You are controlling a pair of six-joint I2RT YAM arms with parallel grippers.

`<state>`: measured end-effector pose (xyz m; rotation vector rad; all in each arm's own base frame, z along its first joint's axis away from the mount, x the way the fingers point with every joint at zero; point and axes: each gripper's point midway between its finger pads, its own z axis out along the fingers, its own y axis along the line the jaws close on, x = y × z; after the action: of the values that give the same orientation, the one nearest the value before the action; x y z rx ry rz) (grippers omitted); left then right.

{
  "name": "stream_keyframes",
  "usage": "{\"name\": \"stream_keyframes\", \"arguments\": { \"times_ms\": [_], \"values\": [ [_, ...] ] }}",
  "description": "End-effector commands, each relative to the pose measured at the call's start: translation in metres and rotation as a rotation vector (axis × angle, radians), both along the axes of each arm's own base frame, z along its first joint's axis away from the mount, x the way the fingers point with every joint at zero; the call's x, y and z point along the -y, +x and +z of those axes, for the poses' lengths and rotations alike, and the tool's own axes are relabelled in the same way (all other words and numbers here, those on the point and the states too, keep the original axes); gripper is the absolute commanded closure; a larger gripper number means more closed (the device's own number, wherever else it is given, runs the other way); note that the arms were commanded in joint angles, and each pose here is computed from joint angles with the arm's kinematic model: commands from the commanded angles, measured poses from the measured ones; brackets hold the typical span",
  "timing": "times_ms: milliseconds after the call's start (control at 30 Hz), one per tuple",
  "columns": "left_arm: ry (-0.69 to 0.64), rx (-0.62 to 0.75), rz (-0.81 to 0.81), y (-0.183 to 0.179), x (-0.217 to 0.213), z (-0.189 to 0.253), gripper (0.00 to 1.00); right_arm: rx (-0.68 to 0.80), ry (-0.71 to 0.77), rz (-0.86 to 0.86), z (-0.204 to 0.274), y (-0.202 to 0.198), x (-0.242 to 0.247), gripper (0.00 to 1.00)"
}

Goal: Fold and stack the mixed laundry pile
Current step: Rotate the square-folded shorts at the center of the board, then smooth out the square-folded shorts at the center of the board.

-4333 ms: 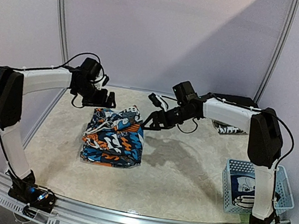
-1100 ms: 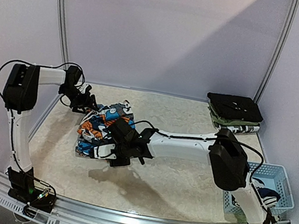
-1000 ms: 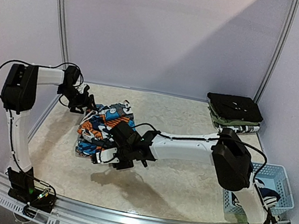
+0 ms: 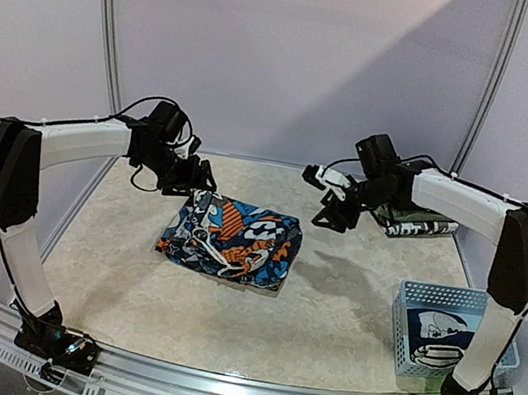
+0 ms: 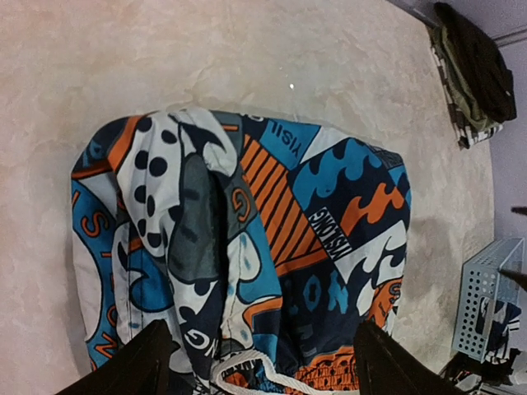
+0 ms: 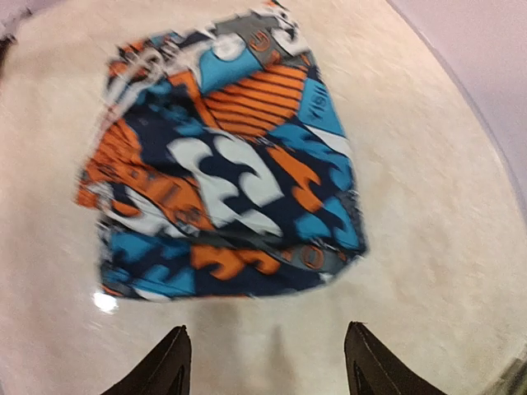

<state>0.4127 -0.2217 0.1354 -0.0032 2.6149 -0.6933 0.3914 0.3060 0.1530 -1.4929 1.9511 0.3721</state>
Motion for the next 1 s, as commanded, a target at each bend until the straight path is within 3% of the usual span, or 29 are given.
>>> {"name": "stream_keyframes", "arguments": {
  "times_ms": [0,67,167,367,533,833,967],
  "values": [
    [0.049,-0.105,0.065,-0.020,0.001,-0.024,0.25,-0.686,0.258,-0.125,-0.003,-0.073,-0.041,0.35],
    [0.100,-0.126,0.064,-0.031,-0.001,-0.036,0.27,-0.789,0.236,-0.136,-0.019,-0.087,-0.055,0.35],
    [0.107,-0.129,0.076,-0.040,-0.004,-0.045,0.32,-0.764,0.199,-0.086,-0.024,-0.106,-0.080,0.37],
    [0.107,-0.171,0.058,-0.047,-0.002,-0.065,0.47,-0.366,0.135,0.124,-0.001,-0.119,-0.125,0.42],
    [0.025,-0.195,0.060,-0.054,0.006,-0.074,0.58,-0.096,0.016,0.235,-0.008,-0.119,-0.149,0.44],
    [-0.014,-0.234,0.067,-0.063,0.004,-0.092,0.60,-0.049,-0.161,0.312,-0.063,-0.124,-0.162,0.45],
    [-0.047,-0.243,0.065,-0.066,0.006,-0.096,0.66,-0.049,-0.221,0.310,-0.089,-0.126,-0.156,0.46]
  ]
}}
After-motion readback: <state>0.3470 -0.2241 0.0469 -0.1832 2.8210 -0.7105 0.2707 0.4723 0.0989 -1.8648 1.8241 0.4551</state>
